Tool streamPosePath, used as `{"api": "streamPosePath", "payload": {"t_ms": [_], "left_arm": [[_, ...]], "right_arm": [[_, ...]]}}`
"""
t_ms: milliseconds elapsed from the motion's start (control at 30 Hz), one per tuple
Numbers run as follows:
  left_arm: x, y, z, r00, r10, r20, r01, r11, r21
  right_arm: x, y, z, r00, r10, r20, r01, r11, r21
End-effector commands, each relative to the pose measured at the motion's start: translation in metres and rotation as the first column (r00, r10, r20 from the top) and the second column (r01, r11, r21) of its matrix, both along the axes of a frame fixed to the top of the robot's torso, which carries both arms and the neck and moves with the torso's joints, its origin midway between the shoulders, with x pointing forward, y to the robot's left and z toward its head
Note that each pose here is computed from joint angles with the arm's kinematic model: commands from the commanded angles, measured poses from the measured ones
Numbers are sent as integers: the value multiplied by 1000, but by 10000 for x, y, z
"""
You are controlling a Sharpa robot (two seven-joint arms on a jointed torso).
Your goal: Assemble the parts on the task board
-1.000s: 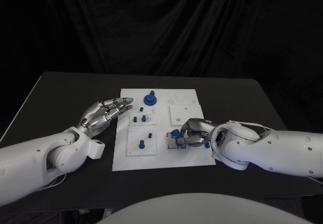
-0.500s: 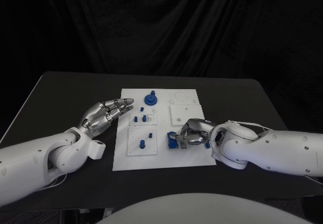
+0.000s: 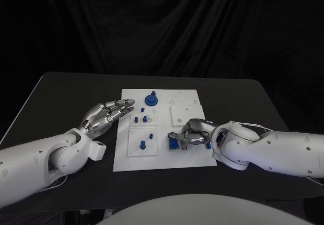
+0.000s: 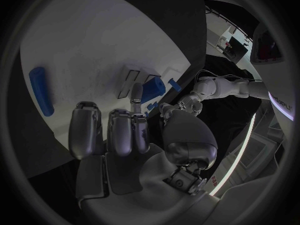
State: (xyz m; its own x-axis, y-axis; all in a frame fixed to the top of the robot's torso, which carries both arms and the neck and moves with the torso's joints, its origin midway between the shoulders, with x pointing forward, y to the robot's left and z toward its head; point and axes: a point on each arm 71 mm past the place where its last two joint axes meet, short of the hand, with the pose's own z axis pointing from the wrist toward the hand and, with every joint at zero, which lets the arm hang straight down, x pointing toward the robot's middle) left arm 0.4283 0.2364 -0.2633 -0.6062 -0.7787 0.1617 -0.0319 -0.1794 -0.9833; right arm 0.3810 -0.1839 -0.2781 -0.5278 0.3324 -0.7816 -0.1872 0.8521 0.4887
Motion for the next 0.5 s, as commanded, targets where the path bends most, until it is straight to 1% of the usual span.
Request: {"api": "streamPosePath", "payload": {"t_ms": [33,133,200,300,500], "left_arm": [[-14,7,55,998,5,59,-1,998,-62],[-17,17,54,998,6,58,-3,998,-61],[-19,24,53,998,8,57,-4,998,-60],[-19,30,51,998,9,57,-6,998,-59],[-17,26,47,998,8,55,-5,998,-58]], "right_arm": [[-26,5,77,998,2,70,-8,997,81],[-60,-10,115,996,6,90,-16,994,106],[-88,-26,130,996,10,92,-20,993,114],[-133,-57,134,997,13,81,-23,993,116],[-189,-96,116,999,23,49,-28,994,104]]}}
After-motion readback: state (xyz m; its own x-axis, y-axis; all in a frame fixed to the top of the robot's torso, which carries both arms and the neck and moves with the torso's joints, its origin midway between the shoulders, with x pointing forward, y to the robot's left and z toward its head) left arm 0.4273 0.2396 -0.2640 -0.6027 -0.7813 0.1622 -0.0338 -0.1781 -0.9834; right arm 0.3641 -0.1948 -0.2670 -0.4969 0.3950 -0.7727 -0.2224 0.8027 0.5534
